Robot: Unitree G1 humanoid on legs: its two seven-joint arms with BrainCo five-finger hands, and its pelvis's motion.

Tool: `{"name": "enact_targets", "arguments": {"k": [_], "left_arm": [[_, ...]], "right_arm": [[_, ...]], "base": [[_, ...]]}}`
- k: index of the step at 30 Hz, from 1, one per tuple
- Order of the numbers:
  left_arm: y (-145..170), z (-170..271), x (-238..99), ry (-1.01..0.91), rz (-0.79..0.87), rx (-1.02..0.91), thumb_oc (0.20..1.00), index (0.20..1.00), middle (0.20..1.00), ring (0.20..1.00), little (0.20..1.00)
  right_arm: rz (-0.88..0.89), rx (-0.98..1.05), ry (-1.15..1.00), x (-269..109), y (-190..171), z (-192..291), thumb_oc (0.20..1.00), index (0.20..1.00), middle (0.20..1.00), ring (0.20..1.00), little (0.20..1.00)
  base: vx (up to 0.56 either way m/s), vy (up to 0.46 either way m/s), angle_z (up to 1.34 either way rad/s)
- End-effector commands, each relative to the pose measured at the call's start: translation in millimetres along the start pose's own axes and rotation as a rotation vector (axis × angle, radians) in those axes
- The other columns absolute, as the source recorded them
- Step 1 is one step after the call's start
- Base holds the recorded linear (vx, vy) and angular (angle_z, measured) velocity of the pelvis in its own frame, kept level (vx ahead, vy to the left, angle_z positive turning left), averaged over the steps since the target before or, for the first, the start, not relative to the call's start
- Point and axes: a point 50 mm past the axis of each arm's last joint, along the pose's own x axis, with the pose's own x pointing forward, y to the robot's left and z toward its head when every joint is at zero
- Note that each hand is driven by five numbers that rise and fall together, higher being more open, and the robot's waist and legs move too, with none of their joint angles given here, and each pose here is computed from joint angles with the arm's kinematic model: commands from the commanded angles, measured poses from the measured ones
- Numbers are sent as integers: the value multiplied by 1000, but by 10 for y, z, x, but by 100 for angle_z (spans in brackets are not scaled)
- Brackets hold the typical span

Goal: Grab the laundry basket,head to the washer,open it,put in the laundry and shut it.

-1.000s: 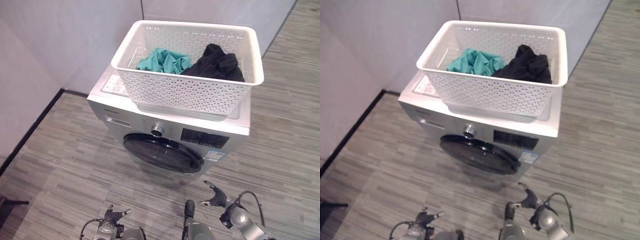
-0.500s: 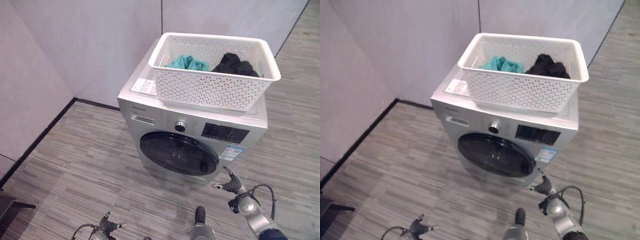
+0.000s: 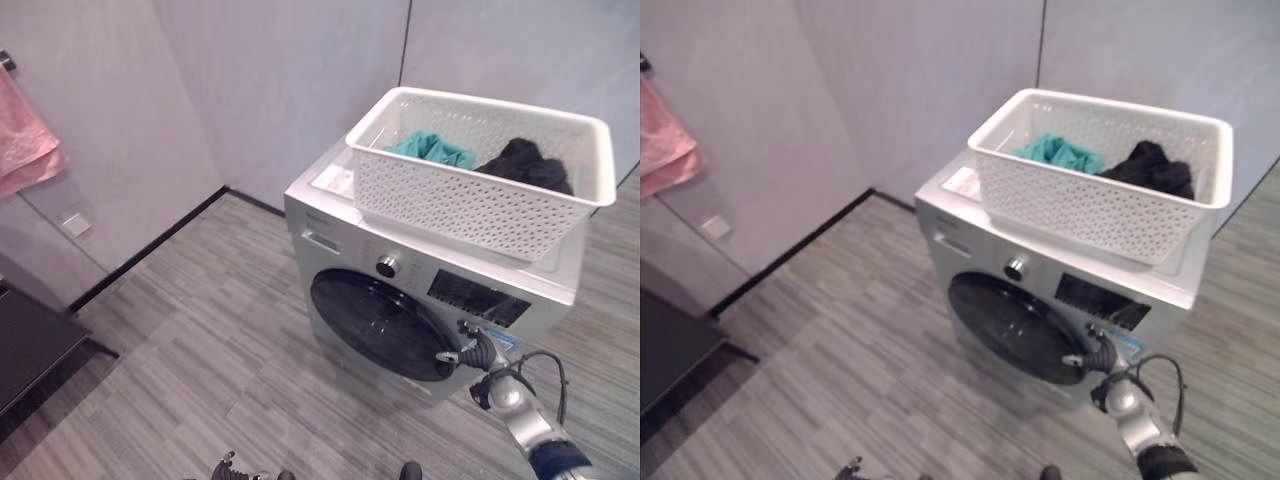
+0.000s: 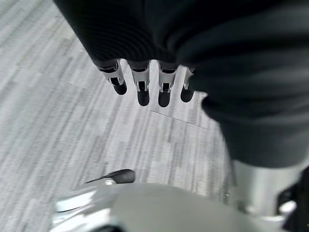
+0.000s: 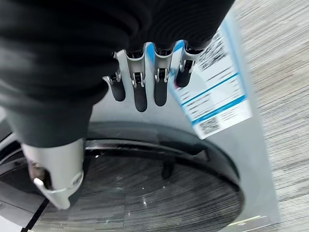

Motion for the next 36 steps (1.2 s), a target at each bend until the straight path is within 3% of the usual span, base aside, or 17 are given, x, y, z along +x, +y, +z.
{"name": "enact_targets", "arguments": {"k": [1,4,9,14,15,17,18,21,23,24,25,30,32,33,34,35,36], "left_arm": [[22,211,68,-51,-12,57,1000,1000,1000,1000,1000],[28,266,76,-69,-10,45,1000,1000,1000,1000,1000],[80,695,91,-238,3,-20,1000,1000,1000,1000,1000],[103,821,101,-270,15,-36,1000,1000,1000,1000,1000],[108,833,113,-256,29,-54,1000,1000,1000,1000,1000],[100,819,117,-243,34,-68,1000,1000,1000,1000,1000],[85,749,128,-196,41,-114,1000,1000,1000,1000,1000],[90,665,128,-154,55,-184,1000,1000,1000,1000,1000],[121,629,129,-137,79,-228,1000,1000,1000,1000,1000],[123,629,129,-137,80,-228,1000,1000,1000,1000,1000],[207,587,131,-115,155,-280,1000,1000,1000,1000,1000],[380,590,120,-133,263,-324,1000,1000,1000,1000,1000],[693,718,37,-262,419,-315,1000,1000,1000,1000,1000],[694,717,36,-262,419,-315,1000,1000,1000,1000,1000],[1137,897,-135,-418,658,-227,1000,1000,1000,1000,1000],[1138,895,-137,-418,659,-226,1000,1000,1000,1000,1000],[1627,1013,-393,-537,967,-106,1000,1000,1000,1000,1000]], "right_arm": [[-132,71,-129,211,-238,433,1000,1000,1000,1000,1000],[-147,69,-148,254,-291,510,1000,1000,1000,1000,1000],[-281,-20,-250,512,-834,1009,1000,1000,1000,1000,1000],[-286,-35,-244,610,-920,1175,1000,1000,1000,1000,1000],[-210,-17,-299,580,-645,1311,1000,1000,1000,1000,1000],[-154,-11,-332,535,-456,1364,1000,1000,1000,1000,1000],[-16,25,-409,384,-39,1484,1000,1000,1000,1000,1000],[254,96,-444,63,657,1450,1000,1000,1000,1000,1000],[391,168,-426,-130,1011,1431,1000,1000,1000,1000,1000],[391,169,-426,-130,1011,1433,1000,1000,1000,1000,1000],[593,252,-415,-452,1490,1494,1000,1000,1000,1000,1000],[725,300,-398,-683,1785,1577,1000,1000,1000,1000,1000],[735,273,-371,-701,1824,1462,1000,1000,1000,1000,1000],[735,273,-371,-701,1825,1463,1000,1000,1000,1000,1000],[711,261,-341,-670,1806,1342,1000,1000,1000,1000,1000],[711,261,-341,-671,1808,1343,1000,1000,1000,1000,1000],[679,255,-312,-630,1772,1224,1000,1000,1000,1000,1000]], "base": [[-116,-45,18],[-114,-20,9],[-190,24,22],[-35,34,-12],[15,30,-8],[36,17,-8],[68,-3,-10],[81,-10,-14],[63,3,-13],[103,-1,-4],[72,0,1],[62,-19,17],[81,-42,24],[66,-43,31],[39,-25,26],[74,-52,24],[88,-60,24]]}}
